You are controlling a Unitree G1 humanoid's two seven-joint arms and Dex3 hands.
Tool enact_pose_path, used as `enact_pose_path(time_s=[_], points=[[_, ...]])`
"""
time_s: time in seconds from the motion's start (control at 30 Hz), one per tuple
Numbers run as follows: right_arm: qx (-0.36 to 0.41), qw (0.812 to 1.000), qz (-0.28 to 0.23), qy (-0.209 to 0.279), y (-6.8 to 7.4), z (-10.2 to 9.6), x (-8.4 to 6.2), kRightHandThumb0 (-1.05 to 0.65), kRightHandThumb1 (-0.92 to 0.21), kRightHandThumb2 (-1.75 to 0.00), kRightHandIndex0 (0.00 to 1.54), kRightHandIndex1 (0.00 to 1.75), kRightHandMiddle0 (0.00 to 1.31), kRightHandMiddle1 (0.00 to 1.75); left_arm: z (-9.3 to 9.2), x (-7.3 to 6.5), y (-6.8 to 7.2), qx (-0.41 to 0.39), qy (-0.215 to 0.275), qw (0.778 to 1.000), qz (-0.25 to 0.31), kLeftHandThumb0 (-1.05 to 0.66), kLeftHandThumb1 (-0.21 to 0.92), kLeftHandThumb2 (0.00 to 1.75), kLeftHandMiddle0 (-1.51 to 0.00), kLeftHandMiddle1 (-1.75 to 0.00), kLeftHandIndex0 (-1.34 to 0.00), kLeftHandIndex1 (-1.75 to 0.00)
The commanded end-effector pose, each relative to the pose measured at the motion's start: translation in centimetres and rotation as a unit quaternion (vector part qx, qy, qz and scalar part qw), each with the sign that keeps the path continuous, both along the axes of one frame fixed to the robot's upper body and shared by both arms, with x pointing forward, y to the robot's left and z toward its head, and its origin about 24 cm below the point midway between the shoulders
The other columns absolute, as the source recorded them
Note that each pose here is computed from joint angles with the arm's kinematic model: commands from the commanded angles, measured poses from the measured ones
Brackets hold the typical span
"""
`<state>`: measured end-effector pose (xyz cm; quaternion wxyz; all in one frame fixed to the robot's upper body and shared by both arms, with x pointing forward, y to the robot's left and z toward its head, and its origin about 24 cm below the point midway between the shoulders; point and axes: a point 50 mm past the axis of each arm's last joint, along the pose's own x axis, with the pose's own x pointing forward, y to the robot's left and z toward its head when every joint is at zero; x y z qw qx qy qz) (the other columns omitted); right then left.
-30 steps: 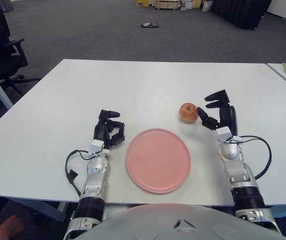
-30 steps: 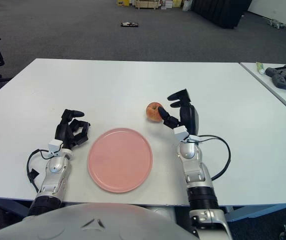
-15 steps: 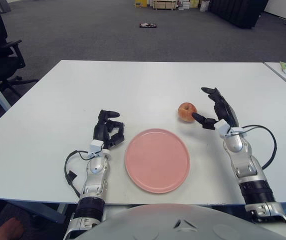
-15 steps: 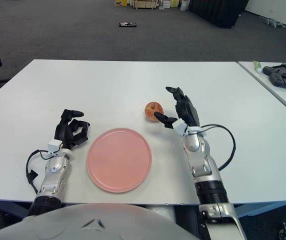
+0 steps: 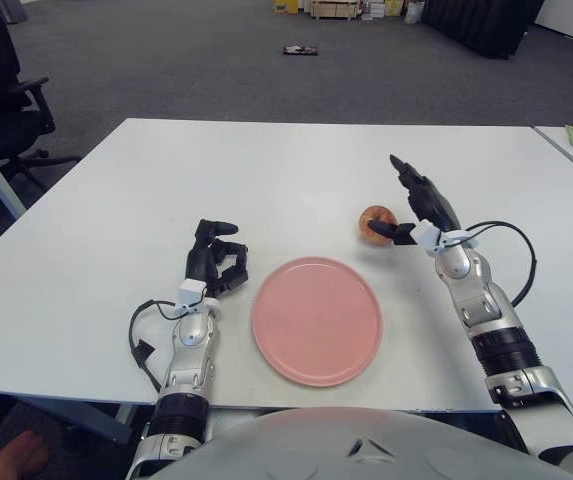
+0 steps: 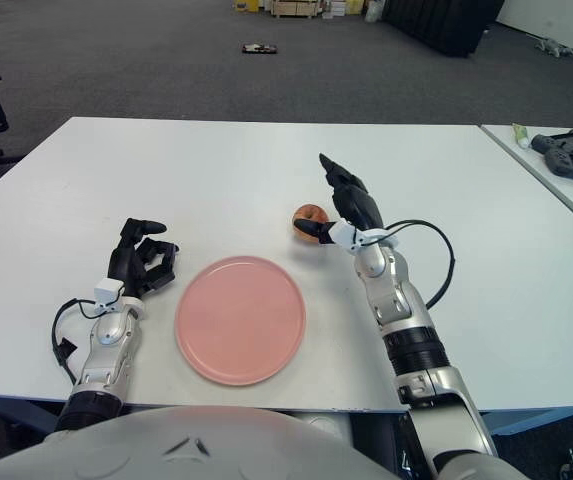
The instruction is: Put the apple into the plate.
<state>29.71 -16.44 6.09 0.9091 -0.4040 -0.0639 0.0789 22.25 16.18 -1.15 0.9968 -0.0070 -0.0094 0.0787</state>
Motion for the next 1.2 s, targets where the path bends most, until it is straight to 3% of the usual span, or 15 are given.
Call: enact_pose_path(time_s=[0.0,0.5,0.77,1.03,1.17], points=[[-0.023,1.0,0.002,0.006,0.0,0.2,0.8,-1.0,-0.62,-0.53,0.0,0.0,0.0,0.0,0.5,0.6,0.0,0.004,-0.011,1.0,-0.002,-0.01,0.53,0.96,-0.58,-1.41,-0.33,-1.75],[-0.049,0.994,-0.006,0.099,0.5,-3.2,2.6,-0.98,-0.64,-0.42,0.0,0.0,0.0,0.0,0.5,0.6,0.0,0.006,-0.009,1.0,0.002,-0.01,0.54,0.95,-0.59,-1.42,-0.32,-1.75],[-0.063,0.978,-0.006,0.2,1.3,-5.0,3.5,-0.93,-0.63,-0.41,0.0,0.0,0.0,0.0,0.5,0.6,-0.1,0.003,-0.01,1.0,0.0,-0.01,0.54,0.95,-0.59,-1.41,-0.32,-1.75],[-0.056,0.967,-0.011,0.248,1.7,-6.6,3.3,-0.84,-0.49,-0.65,0.0,0.0,0.0,0.0,0.5,0.5,-0.1,0.0,-0.011,1.0,0.0,-0.01,0.53,0.96,-0.58,-1.41,-0.34,-1.75],[-0.05,0.963,-0.017,0.264,1.5,-7.6,3.0,-0.82,-0.48,-0.7,0.0,0.0,0.0,0.0,0.5,0.4,-0.1,-0.002,-0.009,1.0,0.0,-0.01,0.53,0.95,-0.58,-1.41,-0.34,-1.75]])
